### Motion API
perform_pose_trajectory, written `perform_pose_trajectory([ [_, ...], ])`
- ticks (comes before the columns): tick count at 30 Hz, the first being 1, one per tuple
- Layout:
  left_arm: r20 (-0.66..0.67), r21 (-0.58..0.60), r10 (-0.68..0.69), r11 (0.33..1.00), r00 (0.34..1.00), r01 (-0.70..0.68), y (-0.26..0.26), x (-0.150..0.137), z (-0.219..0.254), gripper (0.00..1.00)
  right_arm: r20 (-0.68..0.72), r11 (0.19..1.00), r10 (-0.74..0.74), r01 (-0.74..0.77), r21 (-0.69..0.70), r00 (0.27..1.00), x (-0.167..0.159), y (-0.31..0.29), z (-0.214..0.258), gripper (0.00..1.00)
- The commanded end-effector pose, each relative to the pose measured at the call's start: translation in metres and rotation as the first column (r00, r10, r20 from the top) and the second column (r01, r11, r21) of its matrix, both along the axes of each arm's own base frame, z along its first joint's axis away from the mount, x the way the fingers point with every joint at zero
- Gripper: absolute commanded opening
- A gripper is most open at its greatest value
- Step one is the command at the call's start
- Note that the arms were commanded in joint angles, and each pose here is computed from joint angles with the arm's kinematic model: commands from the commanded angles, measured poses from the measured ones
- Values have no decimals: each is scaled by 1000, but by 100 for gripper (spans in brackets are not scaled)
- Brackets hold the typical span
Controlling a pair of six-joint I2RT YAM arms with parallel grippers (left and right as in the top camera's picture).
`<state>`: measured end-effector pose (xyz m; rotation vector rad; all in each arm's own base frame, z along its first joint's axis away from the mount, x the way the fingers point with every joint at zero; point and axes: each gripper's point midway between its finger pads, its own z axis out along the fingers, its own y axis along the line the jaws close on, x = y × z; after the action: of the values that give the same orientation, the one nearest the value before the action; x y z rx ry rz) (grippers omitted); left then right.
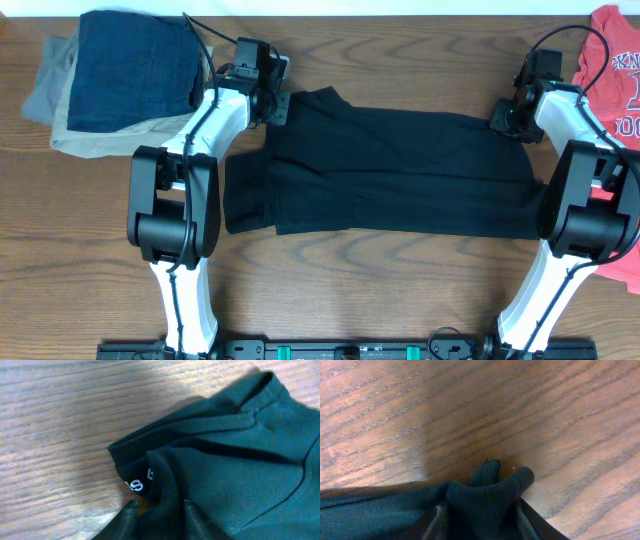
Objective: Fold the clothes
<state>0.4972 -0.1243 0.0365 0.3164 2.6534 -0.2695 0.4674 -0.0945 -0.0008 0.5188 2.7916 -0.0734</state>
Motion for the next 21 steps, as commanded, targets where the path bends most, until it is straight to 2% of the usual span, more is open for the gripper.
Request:
perform_pose_trajectory([
  [1,-28,-20,-24,1000,999,23,-5,-4,-9,14,-55,1000,-8,9,19,998,-10,2,-18,33],
  [2,-32,-26,-27,999,999,26,-6,-5,-9,8,-56,1000,-8,9,19,998,-10,2,-18,29],
  [4,-38,-27,-27,999,999,26,-6,-7,-10,6,-59,1000,-14,15,21,998,-11,2,-18,16],
  [5,-40,-26,-26,999,999,25,-6,-7,-9,6,-63,999,-28,29,24,998,-13,2,-19,2],
  [10,-32,-30,-22,999,999,21,-5,-12,10,6,-51,998,-57,59,36,997,-13,0,-5,1],
  [17,67,-48,-22,999,998,25,-4,-17,76,6,54,994,-62,57,93,997,-8,3,48,1],
  [21,88,-53,-19,998,996,23,-2,-29,104,6,53,994,-70,65,92,996,-17,1,65,1],
])
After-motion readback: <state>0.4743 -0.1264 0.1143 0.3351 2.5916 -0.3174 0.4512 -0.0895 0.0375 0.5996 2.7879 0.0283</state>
